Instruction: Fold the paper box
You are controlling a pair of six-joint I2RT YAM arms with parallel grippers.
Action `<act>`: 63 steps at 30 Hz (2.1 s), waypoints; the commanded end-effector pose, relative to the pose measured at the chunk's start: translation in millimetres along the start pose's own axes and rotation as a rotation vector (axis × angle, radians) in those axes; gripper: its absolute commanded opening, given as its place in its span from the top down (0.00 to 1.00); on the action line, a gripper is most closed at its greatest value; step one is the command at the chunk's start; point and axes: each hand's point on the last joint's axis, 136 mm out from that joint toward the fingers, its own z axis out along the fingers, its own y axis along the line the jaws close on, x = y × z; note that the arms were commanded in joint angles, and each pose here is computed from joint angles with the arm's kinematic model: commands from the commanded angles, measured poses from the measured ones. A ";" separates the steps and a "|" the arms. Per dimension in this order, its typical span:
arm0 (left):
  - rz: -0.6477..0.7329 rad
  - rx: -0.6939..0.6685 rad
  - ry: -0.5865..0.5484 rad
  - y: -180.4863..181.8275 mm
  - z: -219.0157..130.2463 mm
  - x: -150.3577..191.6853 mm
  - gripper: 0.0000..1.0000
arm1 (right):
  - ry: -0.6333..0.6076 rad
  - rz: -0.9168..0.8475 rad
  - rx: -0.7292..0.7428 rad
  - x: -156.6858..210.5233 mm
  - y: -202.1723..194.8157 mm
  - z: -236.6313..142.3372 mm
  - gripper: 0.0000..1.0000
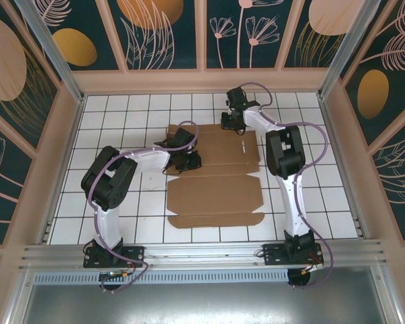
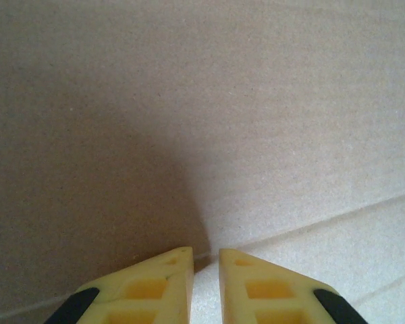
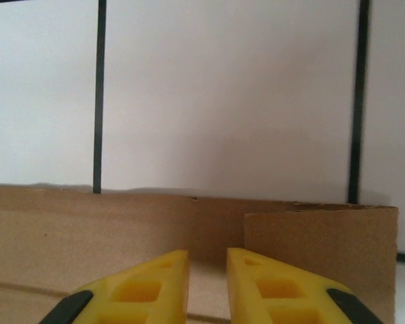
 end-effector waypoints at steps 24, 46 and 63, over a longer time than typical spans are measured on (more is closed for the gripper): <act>-0.044 -0.037 -0.317 77.3 -97.6 -200.4 0.25 | 0.081 -0.101 0.020 96.2 38.7 -32.0 0.69; -0.095 0.122 -0.042 92.8 -9.2 -204.6 0.33 | 0.167 -0.172 0.097 127.7 28.3 -3.2 0.70; -0.150 0.334 -0.031 55.1 -18.6 -207.8 0.37 | 0.192 -0.176 0.099 138.6 24.2 7.9 0.70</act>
